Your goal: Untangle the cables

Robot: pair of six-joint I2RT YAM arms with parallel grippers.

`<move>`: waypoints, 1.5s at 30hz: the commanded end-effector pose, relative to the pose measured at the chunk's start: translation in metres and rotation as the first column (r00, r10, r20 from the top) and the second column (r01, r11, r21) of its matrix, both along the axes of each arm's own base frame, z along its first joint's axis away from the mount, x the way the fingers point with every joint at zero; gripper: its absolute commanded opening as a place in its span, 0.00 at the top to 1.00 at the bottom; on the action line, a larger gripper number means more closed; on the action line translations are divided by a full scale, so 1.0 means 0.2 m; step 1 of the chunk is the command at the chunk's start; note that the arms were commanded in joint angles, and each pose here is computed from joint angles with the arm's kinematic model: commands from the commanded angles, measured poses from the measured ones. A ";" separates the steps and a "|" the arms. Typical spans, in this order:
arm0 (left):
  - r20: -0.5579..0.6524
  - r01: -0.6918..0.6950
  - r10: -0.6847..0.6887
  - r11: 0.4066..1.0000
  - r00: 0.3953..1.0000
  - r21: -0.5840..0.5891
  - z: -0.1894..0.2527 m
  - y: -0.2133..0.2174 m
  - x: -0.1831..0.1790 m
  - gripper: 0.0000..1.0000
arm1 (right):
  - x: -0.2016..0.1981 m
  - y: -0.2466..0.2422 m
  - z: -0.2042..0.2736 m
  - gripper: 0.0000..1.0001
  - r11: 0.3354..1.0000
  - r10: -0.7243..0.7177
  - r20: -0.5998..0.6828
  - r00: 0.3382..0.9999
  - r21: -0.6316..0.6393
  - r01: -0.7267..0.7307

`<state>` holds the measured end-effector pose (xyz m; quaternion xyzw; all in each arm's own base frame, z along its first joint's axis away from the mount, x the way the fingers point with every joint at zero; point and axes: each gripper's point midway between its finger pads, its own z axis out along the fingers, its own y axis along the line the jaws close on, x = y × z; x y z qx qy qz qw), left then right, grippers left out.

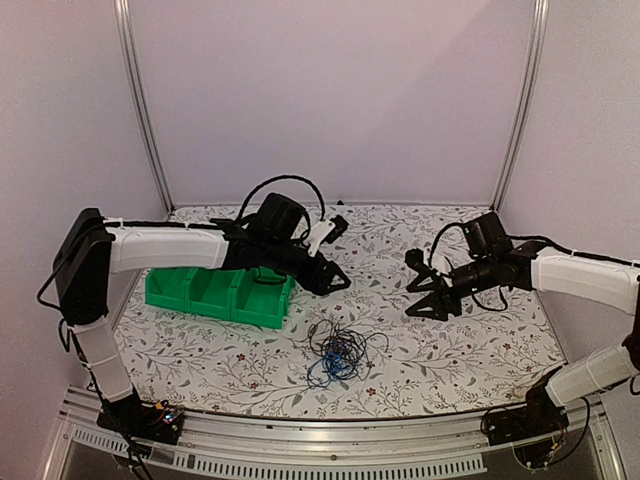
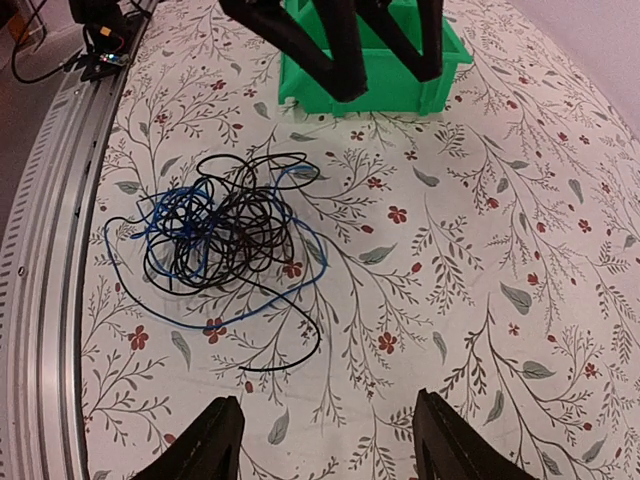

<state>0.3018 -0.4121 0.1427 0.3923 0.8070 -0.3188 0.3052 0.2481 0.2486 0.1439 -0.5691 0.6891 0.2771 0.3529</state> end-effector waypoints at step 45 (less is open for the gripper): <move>0.264 -0.226 0.279 0.950 0.923 -0.216 0.48 0.24 0.13 0.25 | -0.16 0.22 -0.61 0.49 0.956 -0.162 -0.559 0.813 -0.292 -0.009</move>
